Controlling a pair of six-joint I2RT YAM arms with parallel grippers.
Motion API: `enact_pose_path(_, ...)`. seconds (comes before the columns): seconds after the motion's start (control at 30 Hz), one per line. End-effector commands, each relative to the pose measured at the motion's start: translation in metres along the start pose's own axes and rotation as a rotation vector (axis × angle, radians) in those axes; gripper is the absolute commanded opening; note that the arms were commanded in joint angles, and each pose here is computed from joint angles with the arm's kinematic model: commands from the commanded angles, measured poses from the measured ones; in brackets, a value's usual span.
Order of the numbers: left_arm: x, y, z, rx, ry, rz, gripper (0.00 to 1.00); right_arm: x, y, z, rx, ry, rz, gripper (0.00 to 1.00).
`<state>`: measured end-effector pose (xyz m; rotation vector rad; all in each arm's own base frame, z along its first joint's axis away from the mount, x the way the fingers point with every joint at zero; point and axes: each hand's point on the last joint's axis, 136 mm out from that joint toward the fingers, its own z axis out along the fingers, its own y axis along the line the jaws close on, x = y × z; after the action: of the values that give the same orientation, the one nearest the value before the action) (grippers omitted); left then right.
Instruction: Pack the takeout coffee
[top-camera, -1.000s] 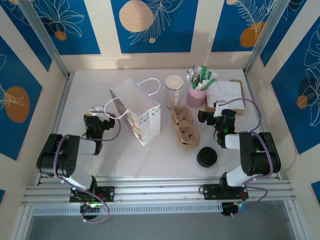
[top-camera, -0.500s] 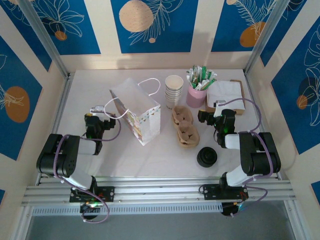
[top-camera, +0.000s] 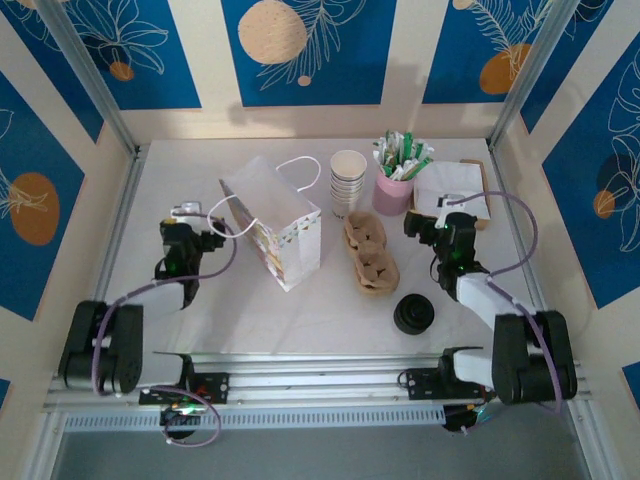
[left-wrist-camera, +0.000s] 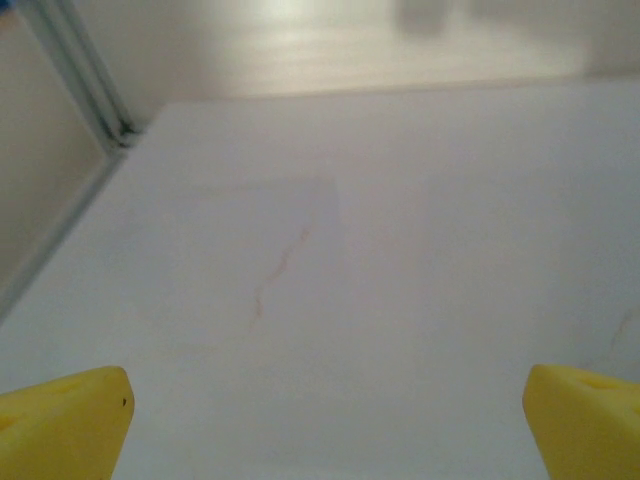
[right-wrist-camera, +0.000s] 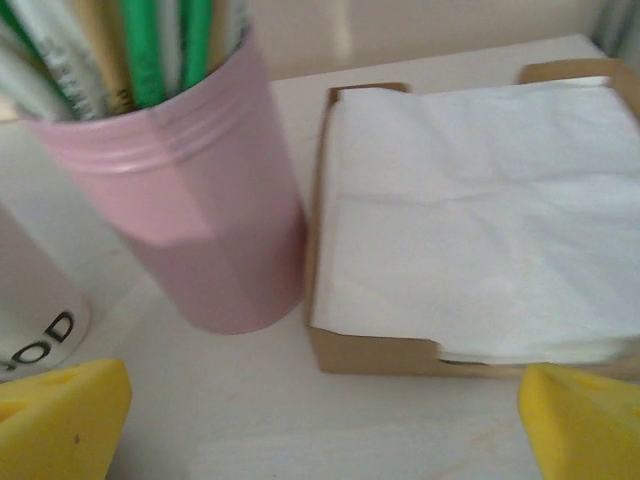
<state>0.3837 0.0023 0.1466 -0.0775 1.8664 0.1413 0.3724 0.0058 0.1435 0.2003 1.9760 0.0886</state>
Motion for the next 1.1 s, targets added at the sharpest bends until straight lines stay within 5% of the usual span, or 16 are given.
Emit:
enact_pose_path(0.0,0.005,0.033,-0.015,-0.173,0.057,-0.179,1.0,0.023,-0.036,-0.026,0.194,0.136,0.154,0.99)
enact_pose_path(0.17,0.022,0.05,-0.046,-0.272,0.191,-0.369,1.0,0.025,-0.07,-0.087,0.381,0.171,0.51,0.99)
enact_pose_path(0.37,0.036,0.061,-0.08,-0.325,0.244,-0.513,1.0,-0.019,-0.056,-0.132,0.211,0.131,0.645,1.0)
enact_pose_path(0.5,0.033,0.076,-0.11,-0.39,0.276,-0.577,0.97,-0.055,-0.035,-0.156,0.125,0.124,0.653,0.88)
enact_pose_path(0.73,-0.034,0.082,-0.152,-0.342,0.191,-0.569,0.88,-0.101,0.027,-0.17,-0.053,0.184,0.66,0.58)
enact_pose_path(1.07,-0.097,0.06,-0.18,-0.143,0.138,-0.609,0.81,-0.134,0.152,-0.154,-0.075,0.234,0.346,0.57)
